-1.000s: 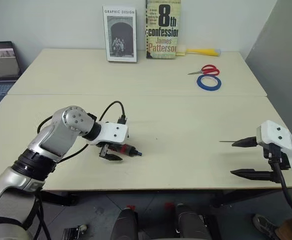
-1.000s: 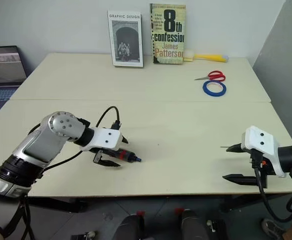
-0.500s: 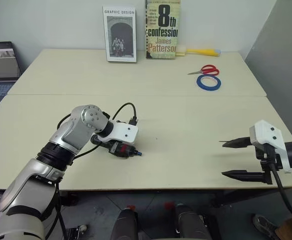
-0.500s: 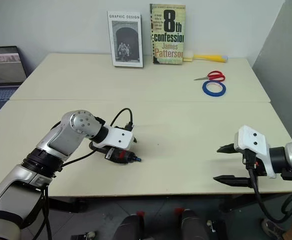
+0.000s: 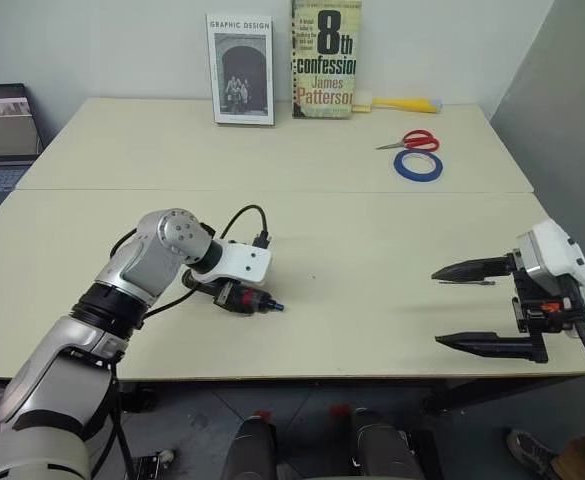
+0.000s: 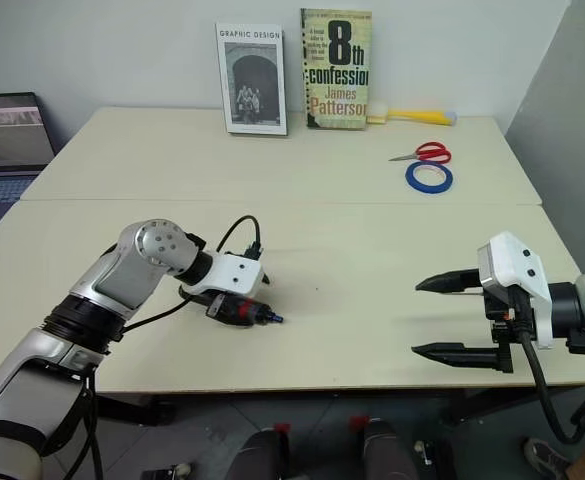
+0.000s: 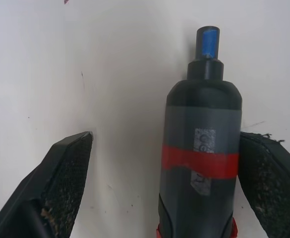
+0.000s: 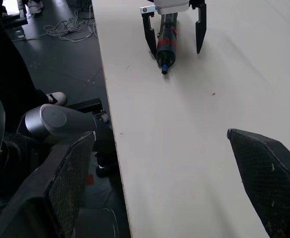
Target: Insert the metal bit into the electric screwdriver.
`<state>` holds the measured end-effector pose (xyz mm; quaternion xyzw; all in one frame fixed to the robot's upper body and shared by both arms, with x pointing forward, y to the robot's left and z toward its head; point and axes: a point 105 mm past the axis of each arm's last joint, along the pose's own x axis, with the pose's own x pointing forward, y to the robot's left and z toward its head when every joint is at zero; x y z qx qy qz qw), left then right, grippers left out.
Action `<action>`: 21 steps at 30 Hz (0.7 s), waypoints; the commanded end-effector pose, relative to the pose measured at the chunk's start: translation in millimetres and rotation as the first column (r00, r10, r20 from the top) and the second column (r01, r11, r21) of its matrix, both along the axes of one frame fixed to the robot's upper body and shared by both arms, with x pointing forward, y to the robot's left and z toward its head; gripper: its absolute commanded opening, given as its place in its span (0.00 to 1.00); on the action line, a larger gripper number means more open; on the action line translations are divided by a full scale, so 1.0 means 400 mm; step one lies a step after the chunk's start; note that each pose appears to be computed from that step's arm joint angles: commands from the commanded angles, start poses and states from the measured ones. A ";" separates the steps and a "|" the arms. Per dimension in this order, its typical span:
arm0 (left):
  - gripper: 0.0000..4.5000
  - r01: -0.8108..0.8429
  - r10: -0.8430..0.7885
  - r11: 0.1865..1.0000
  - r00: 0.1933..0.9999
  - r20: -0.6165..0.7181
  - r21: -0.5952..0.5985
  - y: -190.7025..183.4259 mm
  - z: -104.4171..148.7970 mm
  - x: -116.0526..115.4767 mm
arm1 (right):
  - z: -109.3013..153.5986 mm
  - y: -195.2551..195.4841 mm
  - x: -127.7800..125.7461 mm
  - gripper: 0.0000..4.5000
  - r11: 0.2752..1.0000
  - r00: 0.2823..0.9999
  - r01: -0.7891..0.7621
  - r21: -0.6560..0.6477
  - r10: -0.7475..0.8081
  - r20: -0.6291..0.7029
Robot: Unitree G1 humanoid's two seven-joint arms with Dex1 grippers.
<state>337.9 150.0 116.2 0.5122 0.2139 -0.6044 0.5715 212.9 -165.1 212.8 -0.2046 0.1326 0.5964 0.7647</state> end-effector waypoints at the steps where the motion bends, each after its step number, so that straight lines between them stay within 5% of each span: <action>1: 1.00 -0.012 0.011 1.000 1.000 0.018 0.017 0.021 0.013 0.000 | 0.015 0.007 -0.003 0.99 1.000 0.999 -0.017 -0.003 0.017 0.040; 21: 1.00 0.037 -0.033 0.997 0.998 -0.049 0.073 -0.026 0.001 -0.019 | -0.001 0.010 0.001 0.99 1.000 1.000 -0.007 -0.014 0.007 0.013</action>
